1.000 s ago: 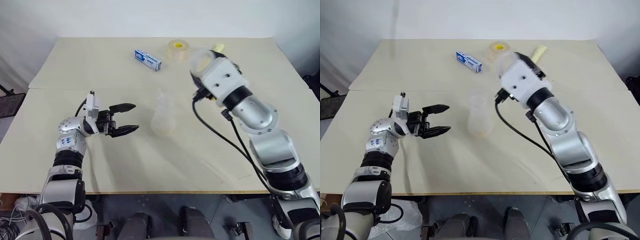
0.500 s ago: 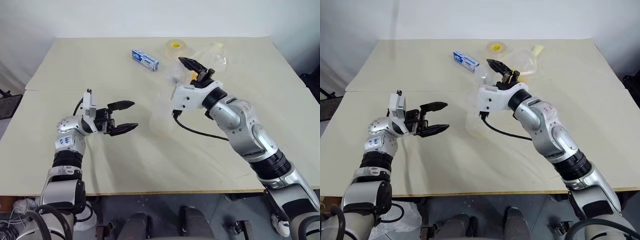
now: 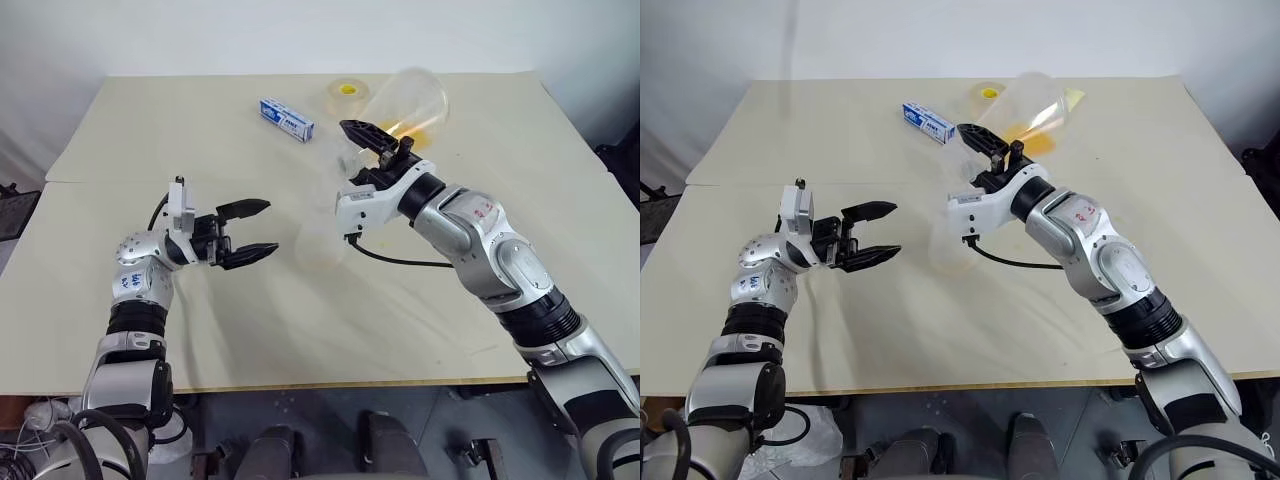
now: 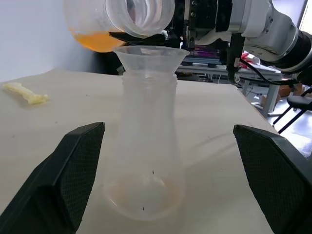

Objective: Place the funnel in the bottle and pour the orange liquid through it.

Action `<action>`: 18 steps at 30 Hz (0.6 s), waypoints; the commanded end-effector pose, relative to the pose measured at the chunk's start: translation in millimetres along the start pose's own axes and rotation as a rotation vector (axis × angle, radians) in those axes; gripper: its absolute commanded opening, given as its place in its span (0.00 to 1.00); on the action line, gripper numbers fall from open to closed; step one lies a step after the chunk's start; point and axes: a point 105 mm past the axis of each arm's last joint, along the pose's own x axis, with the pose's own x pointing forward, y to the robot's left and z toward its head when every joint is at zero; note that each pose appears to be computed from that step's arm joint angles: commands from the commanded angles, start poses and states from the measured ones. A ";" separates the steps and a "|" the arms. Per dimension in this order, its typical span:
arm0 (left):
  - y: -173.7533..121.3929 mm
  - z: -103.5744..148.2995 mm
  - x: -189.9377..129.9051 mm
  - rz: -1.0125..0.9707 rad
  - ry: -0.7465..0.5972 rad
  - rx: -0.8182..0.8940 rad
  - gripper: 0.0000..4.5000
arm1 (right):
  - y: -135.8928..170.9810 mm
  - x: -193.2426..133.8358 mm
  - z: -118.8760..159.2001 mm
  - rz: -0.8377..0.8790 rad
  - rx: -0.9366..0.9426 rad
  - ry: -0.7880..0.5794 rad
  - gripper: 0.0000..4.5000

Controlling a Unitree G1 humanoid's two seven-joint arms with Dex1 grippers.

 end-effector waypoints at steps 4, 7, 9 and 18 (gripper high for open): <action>-0.6 8.9 -1.8 -0.003 -0.016 0.036 1.00 | -24.0 1.8 -2.1 -0.080 -0.078 -0.014 0.55; -1.1 9.1 -2.0 -0.006 -0.017 0.037 1.00 | -24.0 2.7 -3.4 -0.079 -0.106 -0.018 0.55; -1.6 9.1 -2.1 -0.007 -0.018 0.036 1.00 | -24.6 3.5 -4.7 -0.079 -0.125 -0.019 0.55; -2.5 9.8 -3.1 -0.011 -0.019 0.035 1.00 | -26.2 6.2 -6.3 -0.080 -0.184 -0.041 0.55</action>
